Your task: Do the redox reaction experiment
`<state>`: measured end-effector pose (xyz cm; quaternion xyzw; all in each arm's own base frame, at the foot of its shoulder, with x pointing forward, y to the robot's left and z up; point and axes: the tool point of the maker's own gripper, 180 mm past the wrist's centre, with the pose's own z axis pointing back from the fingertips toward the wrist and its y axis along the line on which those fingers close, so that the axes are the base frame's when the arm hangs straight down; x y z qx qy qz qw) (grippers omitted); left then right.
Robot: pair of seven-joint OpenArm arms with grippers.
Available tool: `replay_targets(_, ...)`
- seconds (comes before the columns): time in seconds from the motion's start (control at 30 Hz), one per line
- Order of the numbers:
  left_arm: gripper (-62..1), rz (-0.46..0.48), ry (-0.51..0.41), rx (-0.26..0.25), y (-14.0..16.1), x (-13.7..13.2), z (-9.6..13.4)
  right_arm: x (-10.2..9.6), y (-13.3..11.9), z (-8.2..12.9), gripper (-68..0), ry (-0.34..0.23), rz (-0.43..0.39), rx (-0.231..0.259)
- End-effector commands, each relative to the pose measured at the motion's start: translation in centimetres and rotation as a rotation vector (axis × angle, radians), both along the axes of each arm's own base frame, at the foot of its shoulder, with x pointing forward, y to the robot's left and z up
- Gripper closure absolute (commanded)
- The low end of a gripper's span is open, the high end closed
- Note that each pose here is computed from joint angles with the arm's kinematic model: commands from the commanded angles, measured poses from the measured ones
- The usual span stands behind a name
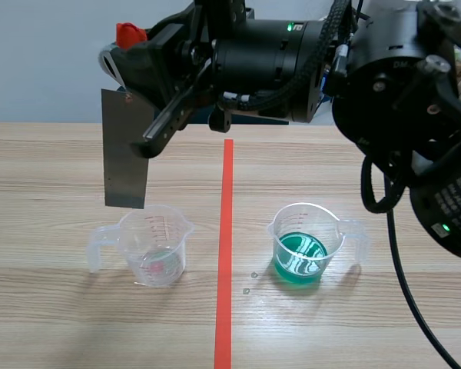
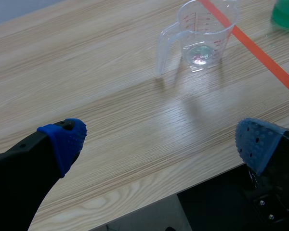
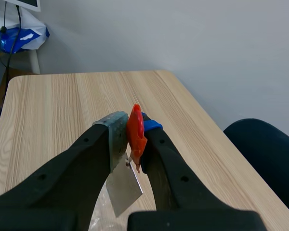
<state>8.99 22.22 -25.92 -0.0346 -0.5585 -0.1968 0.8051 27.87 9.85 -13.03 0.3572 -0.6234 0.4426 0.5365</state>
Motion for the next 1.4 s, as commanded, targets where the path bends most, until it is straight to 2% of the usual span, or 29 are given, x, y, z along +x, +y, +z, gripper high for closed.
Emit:
replay_targets(0.0,-62.3,-0.002,-0.023,-0.021,-0.41,0.28,0.56,0.25,-0.08,1.31,-2.0,-0.024,-0.003,0.032)
replay_targets(1.37,-62.3,-0.002,-0.024,-0.021,-0.41,0.28,0.56,0.18,-0.07,1.45,-2.0,-0.025,-0.001,0.043)
